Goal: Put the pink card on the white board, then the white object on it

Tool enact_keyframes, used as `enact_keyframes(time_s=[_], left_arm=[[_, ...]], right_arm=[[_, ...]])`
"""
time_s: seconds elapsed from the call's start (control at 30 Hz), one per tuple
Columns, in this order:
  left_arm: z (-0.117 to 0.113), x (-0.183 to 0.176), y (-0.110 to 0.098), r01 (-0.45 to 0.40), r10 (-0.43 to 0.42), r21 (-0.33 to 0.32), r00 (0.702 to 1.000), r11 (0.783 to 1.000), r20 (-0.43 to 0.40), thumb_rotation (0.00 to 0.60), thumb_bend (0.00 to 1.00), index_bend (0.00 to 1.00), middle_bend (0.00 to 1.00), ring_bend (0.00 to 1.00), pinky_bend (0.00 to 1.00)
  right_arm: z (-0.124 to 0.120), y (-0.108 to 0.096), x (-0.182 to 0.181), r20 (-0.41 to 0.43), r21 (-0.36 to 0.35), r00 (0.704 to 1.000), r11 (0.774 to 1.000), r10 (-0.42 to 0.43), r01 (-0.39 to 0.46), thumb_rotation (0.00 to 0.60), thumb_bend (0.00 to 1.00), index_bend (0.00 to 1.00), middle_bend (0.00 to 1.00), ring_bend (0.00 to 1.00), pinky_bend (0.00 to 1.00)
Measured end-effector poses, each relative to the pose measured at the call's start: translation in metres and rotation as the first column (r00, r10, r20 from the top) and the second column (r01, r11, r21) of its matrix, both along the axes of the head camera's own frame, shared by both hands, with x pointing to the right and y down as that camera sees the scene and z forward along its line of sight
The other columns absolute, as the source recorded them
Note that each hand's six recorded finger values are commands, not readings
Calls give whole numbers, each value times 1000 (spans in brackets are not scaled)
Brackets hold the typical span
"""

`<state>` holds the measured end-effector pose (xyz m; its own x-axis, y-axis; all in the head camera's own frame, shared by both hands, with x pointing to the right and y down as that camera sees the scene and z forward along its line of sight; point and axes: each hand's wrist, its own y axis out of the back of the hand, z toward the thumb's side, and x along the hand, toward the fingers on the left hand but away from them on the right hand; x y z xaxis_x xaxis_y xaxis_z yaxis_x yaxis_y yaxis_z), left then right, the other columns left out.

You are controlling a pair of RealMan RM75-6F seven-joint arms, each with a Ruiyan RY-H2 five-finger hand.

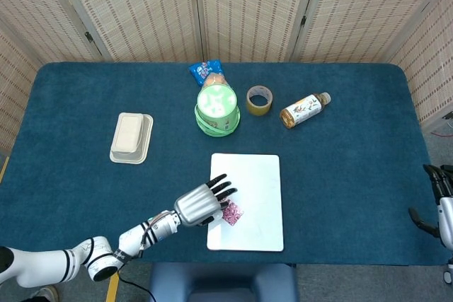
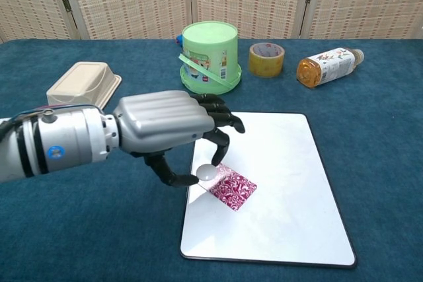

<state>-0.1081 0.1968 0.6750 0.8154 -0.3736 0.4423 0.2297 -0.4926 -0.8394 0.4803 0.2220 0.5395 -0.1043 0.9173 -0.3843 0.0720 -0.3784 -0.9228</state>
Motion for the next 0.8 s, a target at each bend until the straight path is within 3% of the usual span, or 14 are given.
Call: enact_keyframes(time_s=[0.37,0.63,0.73,0.8], left_arm=[[17,33,-7,5,-5,-11,1000,1000,30,600,421,468,160,125,0],[26,37,-6,-4,5,-9,998,1000,68,600,402,438,160,114,0],[29,35,-5,-10,10,-7,996,1000,89,600,376,338,157,94,0],[30,33,-4,-8,10,-19,995,1000,101,600,359,211,144,81,0]], right_arm=[[1,-1,0,-4,-6,1000,1000,2,-2,600,292,71,130,117,109],[2,0,2,-8,-9,1000,1000,10,-10,600,291,71,130,118,109],[1,0,2,-8,-8,1000,1000,11,-11,600,292,71,130,118,108],[1,0,3,-8,-7,1000,1000,12,-12,600,292,71,130,118,108]])
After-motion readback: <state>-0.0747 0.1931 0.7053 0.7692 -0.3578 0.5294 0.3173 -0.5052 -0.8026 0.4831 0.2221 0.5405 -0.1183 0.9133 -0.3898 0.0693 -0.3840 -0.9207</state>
